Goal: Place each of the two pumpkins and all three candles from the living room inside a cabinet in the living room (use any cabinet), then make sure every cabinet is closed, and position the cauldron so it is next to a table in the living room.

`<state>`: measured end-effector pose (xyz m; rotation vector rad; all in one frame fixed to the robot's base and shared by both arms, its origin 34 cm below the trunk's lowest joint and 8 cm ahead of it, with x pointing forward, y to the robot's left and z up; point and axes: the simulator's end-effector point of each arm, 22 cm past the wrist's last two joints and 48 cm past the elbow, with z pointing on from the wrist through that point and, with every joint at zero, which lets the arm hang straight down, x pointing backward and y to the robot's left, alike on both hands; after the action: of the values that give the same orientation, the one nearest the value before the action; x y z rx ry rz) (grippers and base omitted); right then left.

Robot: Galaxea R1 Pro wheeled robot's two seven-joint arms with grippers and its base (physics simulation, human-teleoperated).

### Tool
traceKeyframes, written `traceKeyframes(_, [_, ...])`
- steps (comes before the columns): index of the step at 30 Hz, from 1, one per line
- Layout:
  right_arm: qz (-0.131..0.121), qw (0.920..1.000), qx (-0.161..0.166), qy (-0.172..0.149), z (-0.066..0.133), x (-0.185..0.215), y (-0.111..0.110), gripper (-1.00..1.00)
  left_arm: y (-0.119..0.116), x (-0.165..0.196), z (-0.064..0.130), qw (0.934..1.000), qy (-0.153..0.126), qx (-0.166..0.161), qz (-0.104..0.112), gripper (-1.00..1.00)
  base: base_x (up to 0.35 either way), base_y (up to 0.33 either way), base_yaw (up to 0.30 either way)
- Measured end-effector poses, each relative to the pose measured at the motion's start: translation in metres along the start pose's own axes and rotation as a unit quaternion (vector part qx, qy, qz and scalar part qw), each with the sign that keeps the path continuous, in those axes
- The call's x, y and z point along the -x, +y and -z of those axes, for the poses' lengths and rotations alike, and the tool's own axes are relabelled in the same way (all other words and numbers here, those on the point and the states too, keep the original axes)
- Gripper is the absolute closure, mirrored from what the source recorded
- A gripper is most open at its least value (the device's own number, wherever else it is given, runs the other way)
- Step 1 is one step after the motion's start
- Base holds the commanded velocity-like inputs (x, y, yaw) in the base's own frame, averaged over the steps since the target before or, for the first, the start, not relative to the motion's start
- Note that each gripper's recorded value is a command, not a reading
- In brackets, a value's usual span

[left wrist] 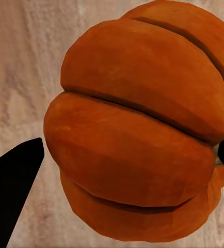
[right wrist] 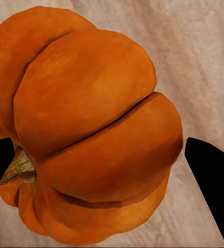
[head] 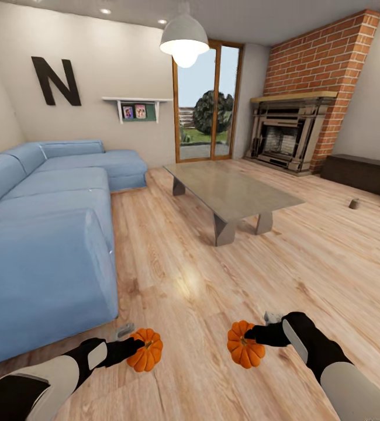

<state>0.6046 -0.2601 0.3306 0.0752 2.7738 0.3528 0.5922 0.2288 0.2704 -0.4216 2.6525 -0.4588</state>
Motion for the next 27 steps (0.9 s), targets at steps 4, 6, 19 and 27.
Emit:
traceKeyframes(4, [-0.002,0.9992,-0.039,-0.013,0.001,0.003,-0.018,1.0,0.0,0.007,0.004,0.9999,-0.011,0.004,-0.001,1.0,0.0,0.0,-0.082])
traceKeyframes(6, [-0.008,0.9989,-0.042,-0.017,0.003,0.004,-0.019,1.0,-0.001,0.011,0.006,0.9998,-0.019,0.004,-0.002,1.0,0.0,0.0,-0.079])
traceKeyframes(19, [-0.004,0.9981,-0.051,-0.033,0.017,0.014,-0.018,1.0,-0.035,0.015,0.013,0.9993,-0.032,-0.018,-0.002,1.0,0.0,0.0,-0.01])
traceKeyframes(27, [-0.007,0.9979,-0.051,-0.039,0.025,0.016,-0.018,1.0,-0.044,0.019,0.02,0.999,-0.039,-0.023,-0.005,1.0,0.0,0.0,0.0])
